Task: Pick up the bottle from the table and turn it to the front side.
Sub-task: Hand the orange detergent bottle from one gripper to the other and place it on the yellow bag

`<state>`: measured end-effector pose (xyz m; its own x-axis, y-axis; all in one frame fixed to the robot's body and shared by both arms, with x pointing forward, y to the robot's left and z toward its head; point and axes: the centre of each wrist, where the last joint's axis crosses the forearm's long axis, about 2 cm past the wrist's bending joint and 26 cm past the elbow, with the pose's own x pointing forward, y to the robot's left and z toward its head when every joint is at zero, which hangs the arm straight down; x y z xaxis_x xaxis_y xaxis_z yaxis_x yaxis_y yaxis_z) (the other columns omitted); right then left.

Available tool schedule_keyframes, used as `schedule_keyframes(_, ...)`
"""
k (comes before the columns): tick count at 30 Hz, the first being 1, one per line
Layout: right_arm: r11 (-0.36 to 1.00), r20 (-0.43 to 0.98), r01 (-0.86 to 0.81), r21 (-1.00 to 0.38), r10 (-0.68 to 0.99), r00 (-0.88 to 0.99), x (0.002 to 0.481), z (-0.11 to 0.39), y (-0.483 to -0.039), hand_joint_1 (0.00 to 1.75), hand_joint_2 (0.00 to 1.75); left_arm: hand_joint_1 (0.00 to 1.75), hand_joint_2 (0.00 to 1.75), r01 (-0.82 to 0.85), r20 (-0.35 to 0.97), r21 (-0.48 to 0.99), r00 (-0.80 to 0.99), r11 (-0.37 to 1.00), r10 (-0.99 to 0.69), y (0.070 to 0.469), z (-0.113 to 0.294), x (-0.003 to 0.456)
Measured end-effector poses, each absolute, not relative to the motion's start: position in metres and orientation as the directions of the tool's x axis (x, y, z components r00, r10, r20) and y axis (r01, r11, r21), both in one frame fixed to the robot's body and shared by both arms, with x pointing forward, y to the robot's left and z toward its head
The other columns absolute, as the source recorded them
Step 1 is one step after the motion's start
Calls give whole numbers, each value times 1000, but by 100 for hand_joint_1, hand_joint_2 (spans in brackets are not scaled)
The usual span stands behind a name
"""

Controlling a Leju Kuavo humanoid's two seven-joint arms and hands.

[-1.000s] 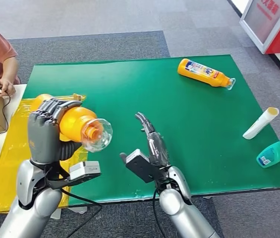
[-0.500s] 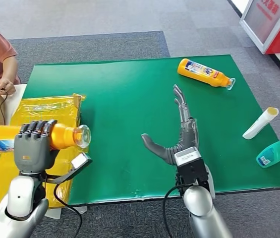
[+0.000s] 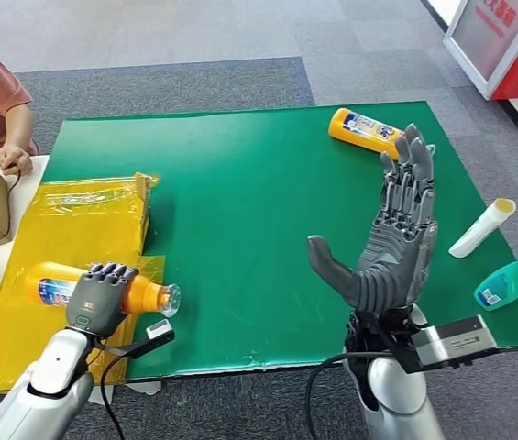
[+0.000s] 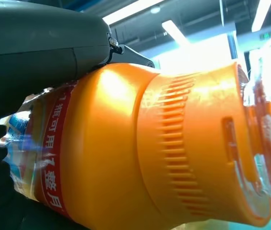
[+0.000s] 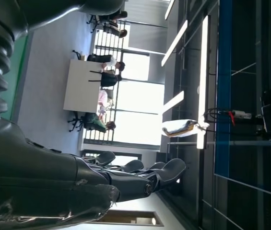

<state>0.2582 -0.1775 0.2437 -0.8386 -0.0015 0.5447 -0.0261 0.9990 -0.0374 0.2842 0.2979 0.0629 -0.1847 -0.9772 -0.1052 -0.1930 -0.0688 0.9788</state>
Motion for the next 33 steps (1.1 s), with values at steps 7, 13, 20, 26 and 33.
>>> schedule_keyframes(7, 998, 531, -50, -32, -26, -847, 256, 248, -176, 0, 175, 0, 175, -151, -106, 985, -172, -80, -979, 299, 51, 286)
schedule_keyframes(13, 996, 528, -71, -46, -36, -849, 254, 250, -173, 0, 175, 0, 175, -167, -131, 980, -153, -105, -980, 299, 50, 287)
schedule_keyframes(20, 994, 536, -86, -69, -36, -844, 252, 247, -172, 0, 175, 0, 175, -185, -136, 976, -95, -116, -986, 298, 51, 278)
schedule_keyframes(26, 986, 555, -117, -122, -30, -831, 248, 244, -169, 0, 175, 0, 175, -237, -129, 967, -115, -99, -985, 289, 61, 268)
schedule_keyframes(33, 981, 581, -116, -155, -5, -814, 241, 234, -168, 0, 175, 0, 175, -340, 214, 885, -312, 319, -926, 261, 97, 251)
